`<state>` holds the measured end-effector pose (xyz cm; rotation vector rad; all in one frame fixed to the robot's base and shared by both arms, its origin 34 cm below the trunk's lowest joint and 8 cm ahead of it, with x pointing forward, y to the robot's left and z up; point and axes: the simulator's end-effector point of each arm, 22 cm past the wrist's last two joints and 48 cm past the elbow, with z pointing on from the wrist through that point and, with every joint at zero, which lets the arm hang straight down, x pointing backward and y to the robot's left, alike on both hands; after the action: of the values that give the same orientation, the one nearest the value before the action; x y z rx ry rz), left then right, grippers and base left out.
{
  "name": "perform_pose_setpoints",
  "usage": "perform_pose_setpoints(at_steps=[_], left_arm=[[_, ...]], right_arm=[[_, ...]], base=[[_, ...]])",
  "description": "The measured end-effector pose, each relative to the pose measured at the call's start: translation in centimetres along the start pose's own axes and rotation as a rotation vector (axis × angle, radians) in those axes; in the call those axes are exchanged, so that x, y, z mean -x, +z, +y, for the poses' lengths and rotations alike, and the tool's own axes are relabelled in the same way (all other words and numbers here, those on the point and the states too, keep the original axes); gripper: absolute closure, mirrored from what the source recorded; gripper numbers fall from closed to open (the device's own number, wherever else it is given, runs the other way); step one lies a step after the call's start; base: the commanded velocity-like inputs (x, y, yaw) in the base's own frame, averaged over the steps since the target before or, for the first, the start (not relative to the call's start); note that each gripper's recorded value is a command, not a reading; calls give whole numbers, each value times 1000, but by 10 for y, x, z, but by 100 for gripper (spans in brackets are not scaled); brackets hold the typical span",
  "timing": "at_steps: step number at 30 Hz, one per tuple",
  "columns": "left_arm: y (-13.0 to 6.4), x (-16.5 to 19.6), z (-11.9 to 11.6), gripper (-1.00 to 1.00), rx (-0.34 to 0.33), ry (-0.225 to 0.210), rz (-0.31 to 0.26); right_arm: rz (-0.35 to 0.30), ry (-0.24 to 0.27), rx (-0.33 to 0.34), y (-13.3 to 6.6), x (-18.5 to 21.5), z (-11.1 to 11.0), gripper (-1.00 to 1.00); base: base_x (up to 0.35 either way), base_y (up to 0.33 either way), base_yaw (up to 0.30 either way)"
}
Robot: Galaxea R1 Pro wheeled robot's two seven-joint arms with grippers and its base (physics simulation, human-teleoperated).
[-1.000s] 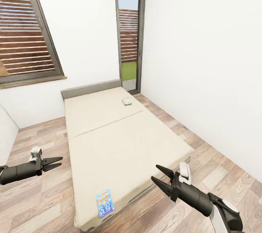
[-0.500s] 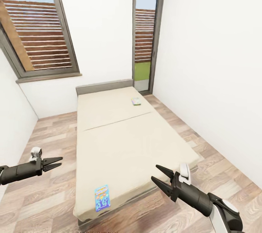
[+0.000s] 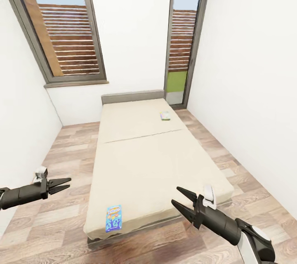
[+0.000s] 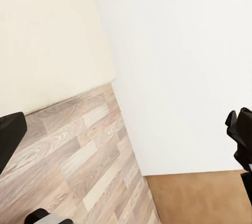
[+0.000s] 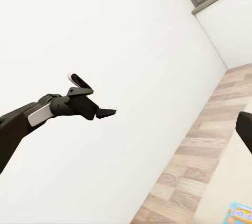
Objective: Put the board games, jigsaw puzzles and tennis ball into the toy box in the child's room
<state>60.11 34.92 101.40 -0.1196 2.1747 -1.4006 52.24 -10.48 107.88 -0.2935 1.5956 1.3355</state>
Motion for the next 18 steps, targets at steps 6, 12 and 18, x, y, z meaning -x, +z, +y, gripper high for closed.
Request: perform_pose_setpoints(at_steps=[6, 12, 18], left_arm=[[0, 0, 0, -100, 0, 0, 0], [0, 0, 0, -100, 0, 0, 0], [0, 1, -1, -100, -1, 3, -2]], right_arm=[[-1, 0, 0, 0, 0, 0, -100], [-1, -2, 0, 0, 0, 0, -100], [-3, -5, 3, 0, 1, 1, -100]], base=[[0, -297, 288], [0, -182, 288], [0, -39, 265]])
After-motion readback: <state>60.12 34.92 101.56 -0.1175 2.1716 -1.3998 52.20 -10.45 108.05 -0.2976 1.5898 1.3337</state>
